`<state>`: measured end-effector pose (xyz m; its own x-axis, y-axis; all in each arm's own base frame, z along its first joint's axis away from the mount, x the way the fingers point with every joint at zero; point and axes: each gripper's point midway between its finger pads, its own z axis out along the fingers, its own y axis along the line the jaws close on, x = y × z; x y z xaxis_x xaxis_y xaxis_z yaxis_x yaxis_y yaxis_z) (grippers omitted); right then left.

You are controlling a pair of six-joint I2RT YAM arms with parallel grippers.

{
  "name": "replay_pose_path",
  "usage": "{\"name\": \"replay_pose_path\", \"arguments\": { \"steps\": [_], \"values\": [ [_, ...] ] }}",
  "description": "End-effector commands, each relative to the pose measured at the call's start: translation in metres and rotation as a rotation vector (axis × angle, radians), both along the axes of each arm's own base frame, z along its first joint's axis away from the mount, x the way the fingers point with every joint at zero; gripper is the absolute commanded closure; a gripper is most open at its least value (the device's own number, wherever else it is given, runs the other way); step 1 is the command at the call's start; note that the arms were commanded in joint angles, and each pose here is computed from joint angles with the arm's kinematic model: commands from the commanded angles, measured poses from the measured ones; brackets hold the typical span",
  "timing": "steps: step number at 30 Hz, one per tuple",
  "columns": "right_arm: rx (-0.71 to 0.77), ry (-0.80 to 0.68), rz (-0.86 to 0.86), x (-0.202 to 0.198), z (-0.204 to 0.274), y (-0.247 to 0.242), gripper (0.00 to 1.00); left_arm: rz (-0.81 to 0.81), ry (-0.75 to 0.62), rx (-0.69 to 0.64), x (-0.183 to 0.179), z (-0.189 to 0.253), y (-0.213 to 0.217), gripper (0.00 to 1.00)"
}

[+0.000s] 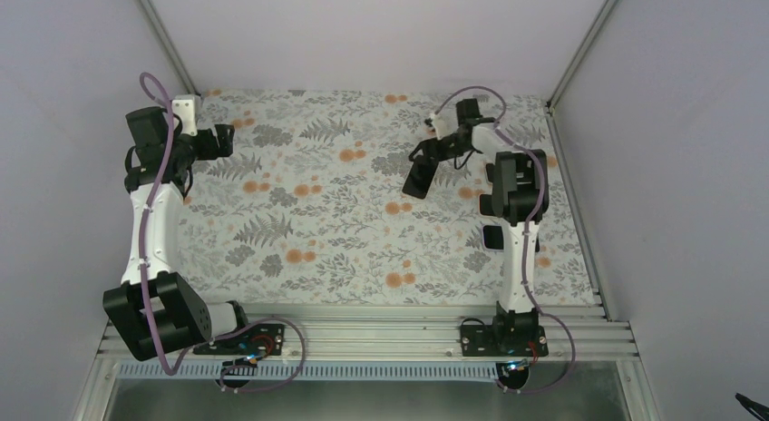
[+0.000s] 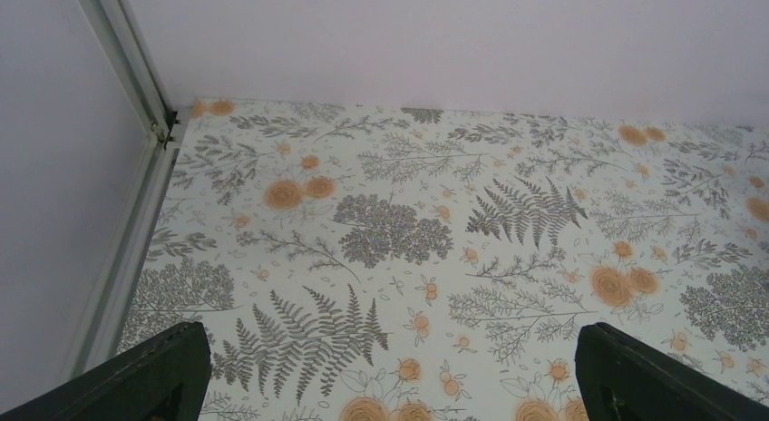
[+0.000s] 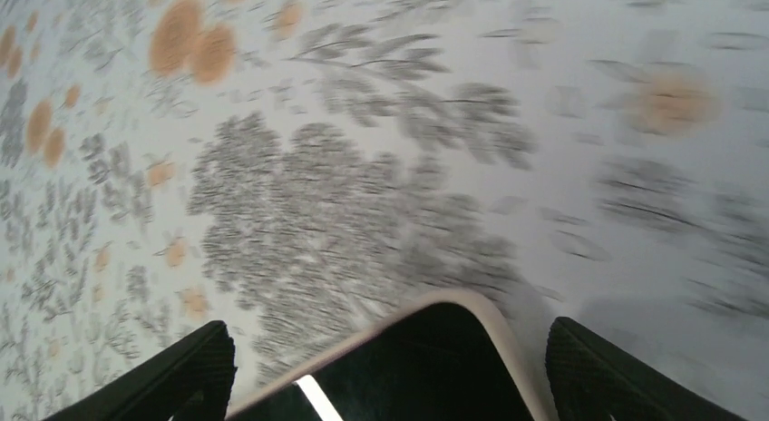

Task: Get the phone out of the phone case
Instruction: Pick up the phone at the center of the board.

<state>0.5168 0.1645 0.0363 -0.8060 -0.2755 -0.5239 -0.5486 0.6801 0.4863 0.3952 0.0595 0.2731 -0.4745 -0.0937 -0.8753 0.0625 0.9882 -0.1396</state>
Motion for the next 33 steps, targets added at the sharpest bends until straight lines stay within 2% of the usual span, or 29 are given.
{"name": "replay_pose_path", "arguments": {
  "steps": [1,9,15,19,20,26,33],
  "values": [
    [-0.032,0.151,0.121,-0.058,-0.036,0.040,0.18,-0.011,-0.023,0.016,-0.002,0.008,-0.002,0.00],
    [-0.030,0.201,0.283,-0.125,-0.047,0.080,0.20,-0.014,-0.025,0.027,0.000,0.013,-0.001,0.00],
    [-0.026,0.148,0.322,-0.144,-0.021,0.093,0.16,0.025,-0.035,0.058,0.003,0.021,0.008,0.00],
    [-0.074,0.044,0.258,-0.132,0.014,0.086,0.08,0.040,-0.041,0.065,0.003,0.025,0.010,0.00],
    [-0.092,0.014,0.235,-0.130,0.022,0.082,0.01,0.053,-0.043,0.071,0.002,0.026,0.012,0.00],
    [-0.266,-0.099,0.091,-0.135,0.038,0.043,0.01,0.087,-0.069,0.107,-0.004,0.034,0.018,0.00],
    [-0.459,-0.088,-0.086,-0.146,0.028,-0.003,0.01,0.121,-0.096,0.111,-0.007,0.045,0.022,0.00]
  ]
}}
